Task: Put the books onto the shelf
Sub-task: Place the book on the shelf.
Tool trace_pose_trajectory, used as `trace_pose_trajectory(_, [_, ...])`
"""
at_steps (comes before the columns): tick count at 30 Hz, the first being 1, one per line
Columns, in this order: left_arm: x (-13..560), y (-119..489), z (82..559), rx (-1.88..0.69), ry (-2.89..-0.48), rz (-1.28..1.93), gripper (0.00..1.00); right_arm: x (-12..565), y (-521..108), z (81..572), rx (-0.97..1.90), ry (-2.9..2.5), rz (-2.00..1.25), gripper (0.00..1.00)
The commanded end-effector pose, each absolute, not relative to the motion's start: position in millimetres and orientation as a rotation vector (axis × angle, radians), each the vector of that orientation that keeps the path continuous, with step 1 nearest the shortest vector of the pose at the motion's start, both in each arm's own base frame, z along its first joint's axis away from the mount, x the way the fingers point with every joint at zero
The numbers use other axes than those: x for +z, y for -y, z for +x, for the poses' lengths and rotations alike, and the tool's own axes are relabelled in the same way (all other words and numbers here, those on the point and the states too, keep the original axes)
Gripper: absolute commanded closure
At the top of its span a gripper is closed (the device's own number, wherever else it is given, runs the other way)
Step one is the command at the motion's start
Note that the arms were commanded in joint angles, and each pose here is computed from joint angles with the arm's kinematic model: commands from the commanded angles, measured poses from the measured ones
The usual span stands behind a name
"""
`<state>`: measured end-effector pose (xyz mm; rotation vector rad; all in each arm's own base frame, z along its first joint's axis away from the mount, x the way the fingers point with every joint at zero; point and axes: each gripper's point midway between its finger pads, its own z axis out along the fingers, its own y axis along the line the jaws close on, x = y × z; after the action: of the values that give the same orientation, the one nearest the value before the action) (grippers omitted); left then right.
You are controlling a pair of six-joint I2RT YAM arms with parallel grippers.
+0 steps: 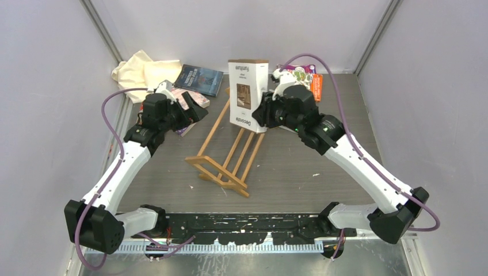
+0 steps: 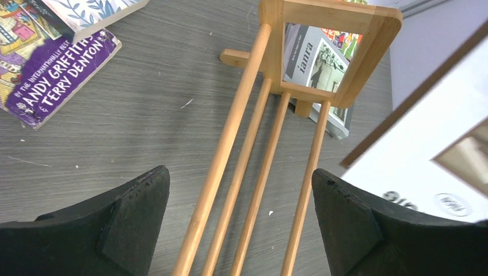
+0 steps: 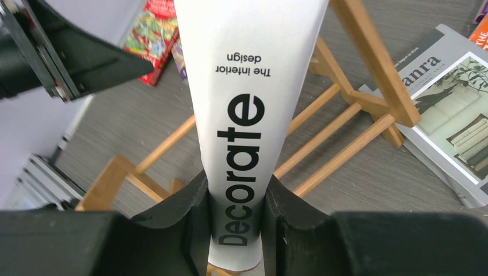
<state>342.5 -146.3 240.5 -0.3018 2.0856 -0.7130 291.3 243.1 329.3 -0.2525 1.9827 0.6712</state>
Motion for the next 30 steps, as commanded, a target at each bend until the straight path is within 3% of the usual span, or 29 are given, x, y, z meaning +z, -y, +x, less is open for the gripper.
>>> trace_pose_trajectory(1, [264.7,157.3,346.2,-0.795,-2.036,-0.279,0.07,338.4,-253.9,294.6,0.562,-1.925,-0.368,0.64])
trace_pose_trajectory(30, [262.9,214.6,359.3,-1.122,-2.098,-0.102,0.24,273.4,-291.6,338.8,0.277,-1.923,-0.729,0.63])
